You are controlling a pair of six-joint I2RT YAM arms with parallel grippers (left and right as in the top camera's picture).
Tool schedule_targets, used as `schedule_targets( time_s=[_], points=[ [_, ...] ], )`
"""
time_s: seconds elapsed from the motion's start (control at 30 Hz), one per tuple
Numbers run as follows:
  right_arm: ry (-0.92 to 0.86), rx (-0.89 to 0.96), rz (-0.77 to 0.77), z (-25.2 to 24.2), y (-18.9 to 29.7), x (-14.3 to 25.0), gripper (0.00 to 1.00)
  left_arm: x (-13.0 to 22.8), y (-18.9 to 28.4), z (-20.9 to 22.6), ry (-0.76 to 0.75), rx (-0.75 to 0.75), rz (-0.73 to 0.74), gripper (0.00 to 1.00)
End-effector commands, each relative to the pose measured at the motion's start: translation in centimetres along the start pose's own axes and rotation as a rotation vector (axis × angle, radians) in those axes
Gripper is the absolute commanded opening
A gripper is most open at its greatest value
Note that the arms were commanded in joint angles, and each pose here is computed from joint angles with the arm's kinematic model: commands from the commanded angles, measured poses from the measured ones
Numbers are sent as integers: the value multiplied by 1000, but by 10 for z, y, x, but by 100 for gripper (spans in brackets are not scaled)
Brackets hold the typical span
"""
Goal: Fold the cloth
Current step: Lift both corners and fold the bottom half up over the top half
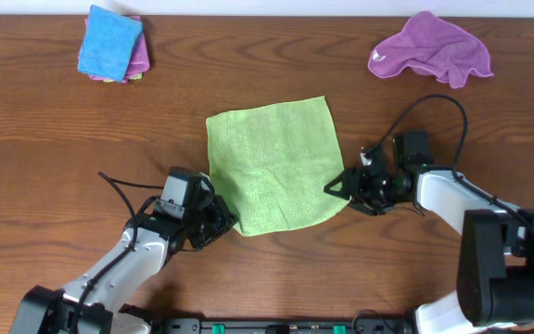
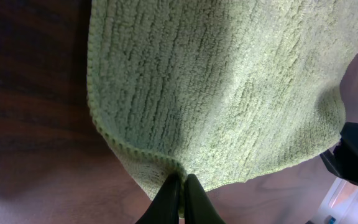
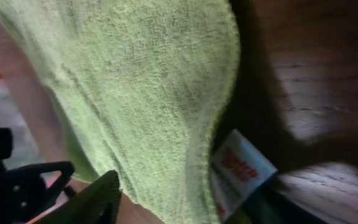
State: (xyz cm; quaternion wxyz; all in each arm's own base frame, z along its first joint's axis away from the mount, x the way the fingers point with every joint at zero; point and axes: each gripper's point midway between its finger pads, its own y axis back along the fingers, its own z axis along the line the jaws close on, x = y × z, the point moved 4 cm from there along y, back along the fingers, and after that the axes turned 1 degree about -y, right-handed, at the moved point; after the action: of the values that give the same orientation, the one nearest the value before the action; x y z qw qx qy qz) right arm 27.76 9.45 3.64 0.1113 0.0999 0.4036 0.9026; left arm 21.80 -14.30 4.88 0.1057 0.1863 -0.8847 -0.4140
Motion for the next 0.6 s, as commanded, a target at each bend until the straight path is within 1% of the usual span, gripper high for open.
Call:
schedule_targets(
  time_s=[0.0, 0.03, 0.07, 0.17, 0.2, 0.23, 0.37, 0.47, 0.57],
  points=[
    [-75, 343, -16, -68, -7, 10, 46, 1, -2, 6, -1, -24, -4, 6],
    [-77, 345, -11, -69, -7, 11, 32, 0, -2, 6, -1, -25, -6, 6],
    [-80, 347, -7, -69, -7, 12, 25, 0, -2, 6, -1, -27, -8, 6],
    [-89, 352, 7, -70, -6, 15, 14, 0, -2, 7, -1, -30, -12, 6],
    [-93, 355, 13, -70, -6, 17, 4, 0, -2, 7, -1, -30, -13, 6],
    [-96, 356, 17, -71, -6, 18, 1, -1, -2, 7, -1, -33, -15, 6],
    [-102, 315, 36, -64, -7, 20, 1, -2, -2, 6, -4, -29, -23, 5],
    [-85, 225, 59, -46, -7, 17, 1, -8, -2, -2, -26, 6, -49, 6],
    [-51, 177, 53, -29, -1, 6, 1, -14, -1, -10, -43, 44, -78, 6]
  ],
)
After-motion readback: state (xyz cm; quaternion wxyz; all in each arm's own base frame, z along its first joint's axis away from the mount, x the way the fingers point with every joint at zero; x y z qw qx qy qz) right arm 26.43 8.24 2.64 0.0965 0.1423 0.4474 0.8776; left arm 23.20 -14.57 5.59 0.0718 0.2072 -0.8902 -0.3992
